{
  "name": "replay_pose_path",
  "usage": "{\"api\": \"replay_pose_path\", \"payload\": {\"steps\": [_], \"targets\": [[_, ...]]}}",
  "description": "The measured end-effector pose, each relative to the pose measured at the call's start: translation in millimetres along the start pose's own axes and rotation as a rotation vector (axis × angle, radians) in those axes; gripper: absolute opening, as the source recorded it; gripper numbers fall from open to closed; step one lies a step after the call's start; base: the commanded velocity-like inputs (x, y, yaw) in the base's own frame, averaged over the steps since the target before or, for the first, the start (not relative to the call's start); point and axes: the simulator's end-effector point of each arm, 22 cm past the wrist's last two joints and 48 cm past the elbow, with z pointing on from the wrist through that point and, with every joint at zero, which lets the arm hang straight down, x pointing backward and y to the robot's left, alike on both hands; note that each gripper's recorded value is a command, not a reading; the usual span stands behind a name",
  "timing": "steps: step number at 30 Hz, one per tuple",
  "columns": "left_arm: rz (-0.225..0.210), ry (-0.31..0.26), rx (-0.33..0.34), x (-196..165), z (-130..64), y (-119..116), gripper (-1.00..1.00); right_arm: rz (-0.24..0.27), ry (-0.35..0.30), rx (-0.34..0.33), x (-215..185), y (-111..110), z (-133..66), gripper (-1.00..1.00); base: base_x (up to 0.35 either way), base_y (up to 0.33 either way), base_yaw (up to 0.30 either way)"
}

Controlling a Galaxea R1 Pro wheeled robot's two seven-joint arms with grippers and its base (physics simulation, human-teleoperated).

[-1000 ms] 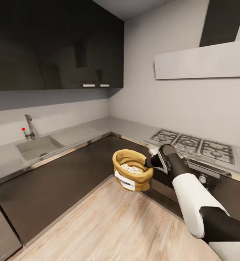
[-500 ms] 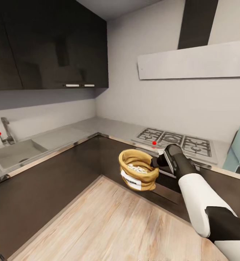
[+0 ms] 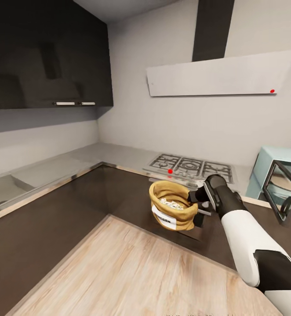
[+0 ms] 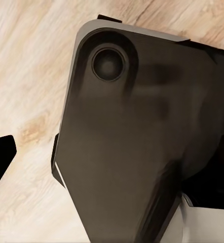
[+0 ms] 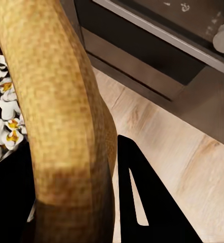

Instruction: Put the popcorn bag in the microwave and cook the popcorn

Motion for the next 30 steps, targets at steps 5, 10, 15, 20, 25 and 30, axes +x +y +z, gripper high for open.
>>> {"api": "replay_pose_path", "payload": {"steps": [5, 10, 15, 20, 25, 30], "targets": [[-0.011, 0.001, -0.003, 0.1, 0.1, -0.1, 1.00, 0.000, 0.001, 0.004, 0.1, -1.1, 0.7, -1.00, -0.259, 0.000, -0.250], [-0.014, 0.001, -0.003, 0.2, 0.1, -0.3, 1.00, 0.000, 0.001, 0.006, 0.2, -1.5, 0.8, -1.00, -0.342, 0.000, -0.250], [-0.016, 0.001, -0.003, 0.2, 0.1, -0.3, 1.00, 0.000, 0.001, 0.006, 0.2, -1.5, 0.8, -1.00, -0.345, 0.000, -0.250], [-0.013, 0.000, -0.004, 0.0, 0.0, 0.9, 1.00, -0.001, 0.001, 0.005, 0.1, -0.3, 0.2, -1.00, -0.133, 0.000, -0.250], [-0.014, 0.000, -0.004, 0.0, 0.0, 1.0, 1.00, 0.000, 0.000, 0.006, 0.2, -1.2, 0.1, -1.00, -0.001, 0.000, -0.250], [-0.013, 0.000, -0.004, 0.0, 0.0, 1.0, 1.00, 0.000, 0.000, 0.007, 0.2, -1.4, 0.1, -1.00, 0.000, 0.000, -0.250]]}}
